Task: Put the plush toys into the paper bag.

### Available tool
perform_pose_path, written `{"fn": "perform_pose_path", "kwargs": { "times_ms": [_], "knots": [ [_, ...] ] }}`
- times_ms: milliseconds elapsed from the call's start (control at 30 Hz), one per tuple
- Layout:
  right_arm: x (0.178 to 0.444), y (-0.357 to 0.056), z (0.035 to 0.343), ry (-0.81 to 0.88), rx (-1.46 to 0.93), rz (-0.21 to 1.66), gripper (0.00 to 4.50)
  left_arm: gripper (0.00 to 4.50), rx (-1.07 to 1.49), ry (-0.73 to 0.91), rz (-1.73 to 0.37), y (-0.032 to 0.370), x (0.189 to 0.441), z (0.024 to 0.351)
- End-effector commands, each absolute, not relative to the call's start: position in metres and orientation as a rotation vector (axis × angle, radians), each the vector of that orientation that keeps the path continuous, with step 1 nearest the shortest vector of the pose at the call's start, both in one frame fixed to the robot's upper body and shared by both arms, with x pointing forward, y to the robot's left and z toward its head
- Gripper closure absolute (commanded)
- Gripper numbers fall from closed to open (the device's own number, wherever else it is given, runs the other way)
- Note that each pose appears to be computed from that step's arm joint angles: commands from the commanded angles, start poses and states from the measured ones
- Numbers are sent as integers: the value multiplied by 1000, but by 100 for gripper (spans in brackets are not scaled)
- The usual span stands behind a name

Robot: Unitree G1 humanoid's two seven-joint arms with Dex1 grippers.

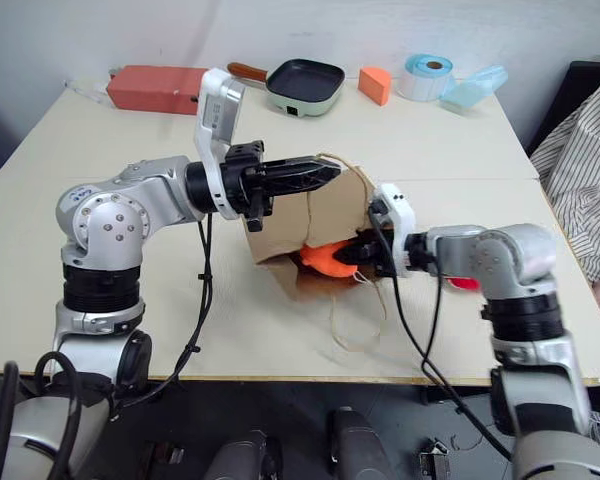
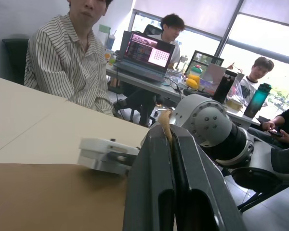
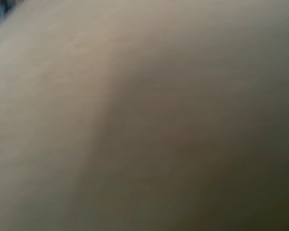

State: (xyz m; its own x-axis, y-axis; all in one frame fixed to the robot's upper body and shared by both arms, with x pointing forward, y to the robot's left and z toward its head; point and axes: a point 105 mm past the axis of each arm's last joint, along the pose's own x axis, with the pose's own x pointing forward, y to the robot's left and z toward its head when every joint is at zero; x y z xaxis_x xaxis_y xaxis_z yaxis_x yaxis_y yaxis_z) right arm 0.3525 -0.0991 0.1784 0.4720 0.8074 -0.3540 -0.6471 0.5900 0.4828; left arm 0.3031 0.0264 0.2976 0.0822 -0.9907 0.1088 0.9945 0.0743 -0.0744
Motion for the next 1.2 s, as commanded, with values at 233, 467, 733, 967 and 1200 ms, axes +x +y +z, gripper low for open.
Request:
{"fn": "perform_pose_path", "kwargs": {
  "times_ms": [233,467,733,967,1200],
  "knots": [
    [387,-105,164,605,612,654,447,450,-117,-86,-1490,32,297,308],
    [401,-102,154,606,701,552,447,450,-125,-89,-1493,32,296,313],
    [418,-89,195,494,865,607,447,450,-123,-83,-1514,29,292,312],
    [437,-85,158,543,1025,411,447,450,-122,-80,-1500,32,294,310],
    [434,-79,137,561,902,384,447,450,-115,-76,-1484,35,297,309]
  ]
}}
